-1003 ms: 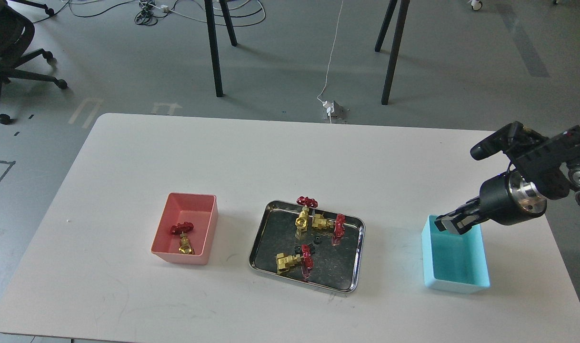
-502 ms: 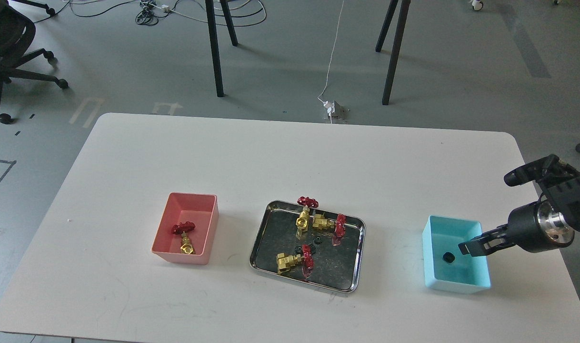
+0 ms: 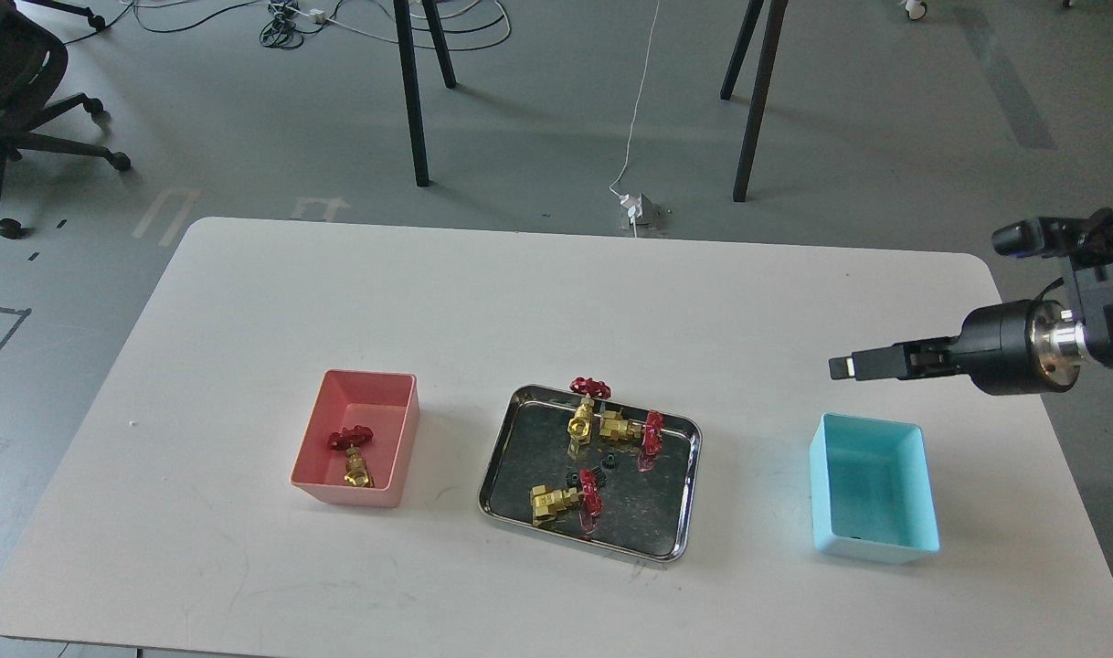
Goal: Place valve in pink box and gear in blue box
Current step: 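Withdraw the right gripper from the light-blue box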
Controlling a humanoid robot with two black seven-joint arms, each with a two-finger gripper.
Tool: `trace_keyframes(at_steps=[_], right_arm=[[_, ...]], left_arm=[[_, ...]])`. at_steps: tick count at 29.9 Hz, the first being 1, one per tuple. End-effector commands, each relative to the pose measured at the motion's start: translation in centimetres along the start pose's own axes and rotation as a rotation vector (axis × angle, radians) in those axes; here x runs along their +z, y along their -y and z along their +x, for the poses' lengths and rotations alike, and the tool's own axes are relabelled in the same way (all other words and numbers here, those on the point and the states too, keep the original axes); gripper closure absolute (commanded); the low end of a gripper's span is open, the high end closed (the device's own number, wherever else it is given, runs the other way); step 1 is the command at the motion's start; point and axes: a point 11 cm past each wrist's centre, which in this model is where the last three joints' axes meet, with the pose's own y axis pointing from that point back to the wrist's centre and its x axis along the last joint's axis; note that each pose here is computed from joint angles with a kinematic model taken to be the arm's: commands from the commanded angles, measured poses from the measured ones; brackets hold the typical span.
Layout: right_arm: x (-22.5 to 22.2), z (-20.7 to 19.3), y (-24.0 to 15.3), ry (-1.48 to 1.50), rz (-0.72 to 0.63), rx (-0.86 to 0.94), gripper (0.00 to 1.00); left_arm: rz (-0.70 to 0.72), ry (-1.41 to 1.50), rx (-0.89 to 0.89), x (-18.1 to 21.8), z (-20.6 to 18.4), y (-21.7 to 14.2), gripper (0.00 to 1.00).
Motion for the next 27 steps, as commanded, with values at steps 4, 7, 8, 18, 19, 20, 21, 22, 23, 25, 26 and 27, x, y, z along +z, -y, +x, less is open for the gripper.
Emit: trace_keyframes(at_steps=[4,7,8,18,19,20,21,22,23,25,26,27], right_arm=[[-3.9,11.4,-1.8,0.396,0.215,0.548,0.09],[-3.0,14.1,-1.0,0.567,0.202,0.713,0.09],[-2.6,14.7,-0.4,0.609,0.188,0.758,0.09],[0.9,16.3,6.4,0.813,-0.017,1.034,0.09],[0.6,16.1,7.0,0.817,-0.017,1.031,0.08],[0.5,16.0,7.3,0.815,-0.018,1.025,0.07],[0.3,16.0,7.4,0.809,-0.007,1.026,0.04],[0.1,15.9,7.6,0.805,-0.003,1.019,0.02],[-0.2,15.8,7.8,0.789,-0.002,1.013,0.02],[-1.4,15.6,8.4,0.776,0.026,0.978,0.01],[-2.3,15.4,8.6,0.765,0.046,0.953,0.01],[-3.0,14.9,9.1,0.757,0.063,0.925,0.01]], left_arm=[[0.055,-0.041,-0.074,-1.1,-4.6,1.4,0.01],[0.077,-0.075,-0.135,-1.1,-8.2,2.5,0.01],[0.078,-0.086,-0.152,-1.0,-9.2,2.8,0.01],[0.186,-0.134,-0.333,1.9,-20.6,6.2,0.01],[0.186,-0.148,-0.334,2.1,-21.1,6.4,0.01],[0.186,-0.160,-0.329,2.2,-21.3,6.6,0.01],[0.192,-0.163,-0.320,2.0,-21.1,6.8,0.01],[0.198,-0.163,-0.314,1.8,-20.9,6.7,0.01],[0.199,-0.160,-0.312,1.7,-20.8,6.7,0.01],[0.201,-0.159,-0.304,1.6,-20.3,6.7,0.01],[0.204,-0.157,-0.304,1.4,-20.2,6.6,0.01],[0.206,-0.155,-0.299,1.3,-19.9,6.6,0.01]])
